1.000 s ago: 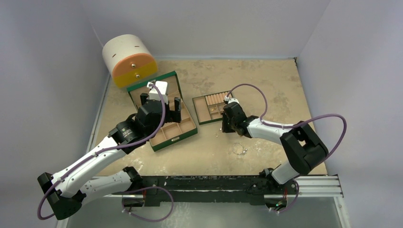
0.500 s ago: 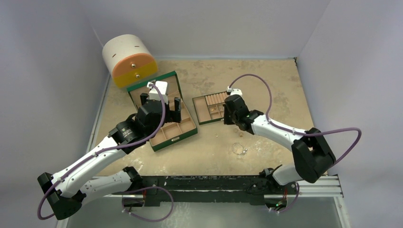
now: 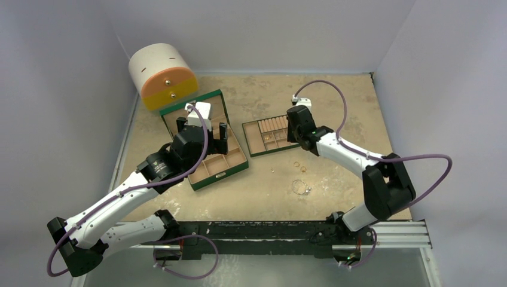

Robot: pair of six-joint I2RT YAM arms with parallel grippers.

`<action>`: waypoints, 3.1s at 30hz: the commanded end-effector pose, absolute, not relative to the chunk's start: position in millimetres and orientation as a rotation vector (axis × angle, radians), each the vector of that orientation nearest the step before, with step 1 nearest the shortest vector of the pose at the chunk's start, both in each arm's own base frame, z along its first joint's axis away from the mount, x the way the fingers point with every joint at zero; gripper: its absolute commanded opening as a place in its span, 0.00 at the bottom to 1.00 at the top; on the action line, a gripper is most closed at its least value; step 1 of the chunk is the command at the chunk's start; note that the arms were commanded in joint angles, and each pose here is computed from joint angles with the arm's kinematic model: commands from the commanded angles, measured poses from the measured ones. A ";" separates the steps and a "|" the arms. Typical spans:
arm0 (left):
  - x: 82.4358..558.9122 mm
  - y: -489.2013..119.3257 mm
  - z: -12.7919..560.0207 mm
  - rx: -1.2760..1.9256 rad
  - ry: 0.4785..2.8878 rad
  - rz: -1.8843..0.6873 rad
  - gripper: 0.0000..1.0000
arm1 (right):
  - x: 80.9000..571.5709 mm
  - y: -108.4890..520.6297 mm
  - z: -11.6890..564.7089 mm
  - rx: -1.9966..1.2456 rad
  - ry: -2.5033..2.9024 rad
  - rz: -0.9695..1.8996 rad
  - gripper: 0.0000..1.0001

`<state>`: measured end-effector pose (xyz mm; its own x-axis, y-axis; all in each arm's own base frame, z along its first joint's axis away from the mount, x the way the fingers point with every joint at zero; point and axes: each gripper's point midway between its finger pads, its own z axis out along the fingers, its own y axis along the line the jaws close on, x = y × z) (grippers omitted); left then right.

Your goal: Organize the mixed jewelry

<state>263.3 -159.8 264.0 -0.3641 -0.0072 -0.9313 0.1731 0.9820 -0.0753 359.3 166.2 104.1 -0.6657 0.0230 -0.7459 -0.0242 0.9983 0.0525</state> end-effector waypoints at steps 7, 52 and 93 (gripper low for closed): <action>265.5 -160.2 292.4 0.092 1.871 -0.230 0.97 | 408.5 160.0 101.1 0.039 2.260 0.019 0.00; 265.9 -158.5 292.0 0.089 1.872 -0.219 0.97 | 407.3 168.1 93.6 0.075 2.292 0.202 0.23; 267.8 -164.4 284.9 0.109 1.893 -0.220 0.97 | 251.2 245.2 26.6 -0.313 2.515 0.423 0.27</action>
